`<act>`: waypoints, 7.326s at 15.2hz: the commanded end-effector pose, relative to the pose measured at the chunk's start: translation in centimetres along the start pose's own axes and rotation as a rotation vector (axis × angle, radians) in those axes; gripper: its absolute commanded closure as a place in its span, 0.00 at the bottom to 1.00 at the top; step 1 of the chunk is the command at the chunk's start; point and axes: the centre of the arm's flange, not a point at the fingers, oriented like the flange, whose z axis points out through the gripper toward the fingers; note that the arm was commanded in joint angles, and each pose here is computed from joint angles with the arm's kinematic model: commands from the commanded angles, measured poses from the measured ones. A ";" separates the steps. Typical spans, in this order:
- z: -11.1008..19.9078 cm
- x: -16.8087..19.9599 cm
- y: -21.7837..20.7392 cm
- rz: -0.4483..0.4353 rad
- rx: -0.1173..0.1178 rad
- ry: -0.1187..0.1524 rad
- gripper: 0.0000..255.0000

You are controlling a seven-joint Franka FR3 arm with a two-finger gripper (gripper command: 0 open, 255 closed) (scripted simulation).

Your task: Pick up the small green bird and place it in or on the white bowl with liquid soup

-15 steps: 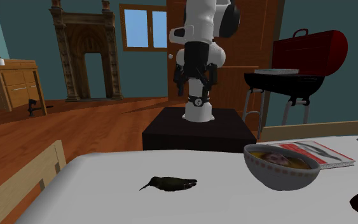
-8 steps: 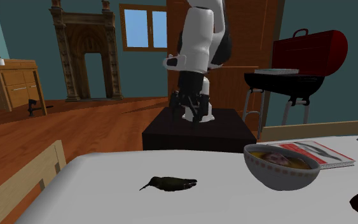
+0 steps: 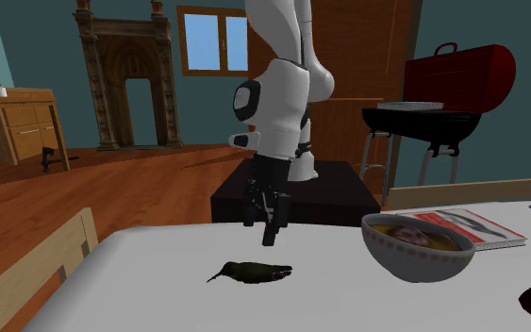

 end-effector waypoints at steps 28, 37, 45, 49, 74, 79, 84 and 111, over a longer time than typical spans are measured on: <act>8.2 0.8 -0.3 0.090 -0.007 0.027 1.00; 3.6 2.0 -0.7 0.090 -0.007 0.027 1.00; -0.4 3.1 -1.0 0.090 -0.007 0.027 1.00; -2.5 3.6 -1.2 0.090 -0.007 0.027 1.00; -12.1 -10.0 -8.7 0.091 -0.007 0.027 1.00; -13.6 -15.9 -11.3 0.091 -0.007 0.027 1.00; -15.0 -21.7 -14.0 0.091 -0.007 0.027 1.00; -8.1 -25.8 -14.4 0.090 -0.007 0.027 0.00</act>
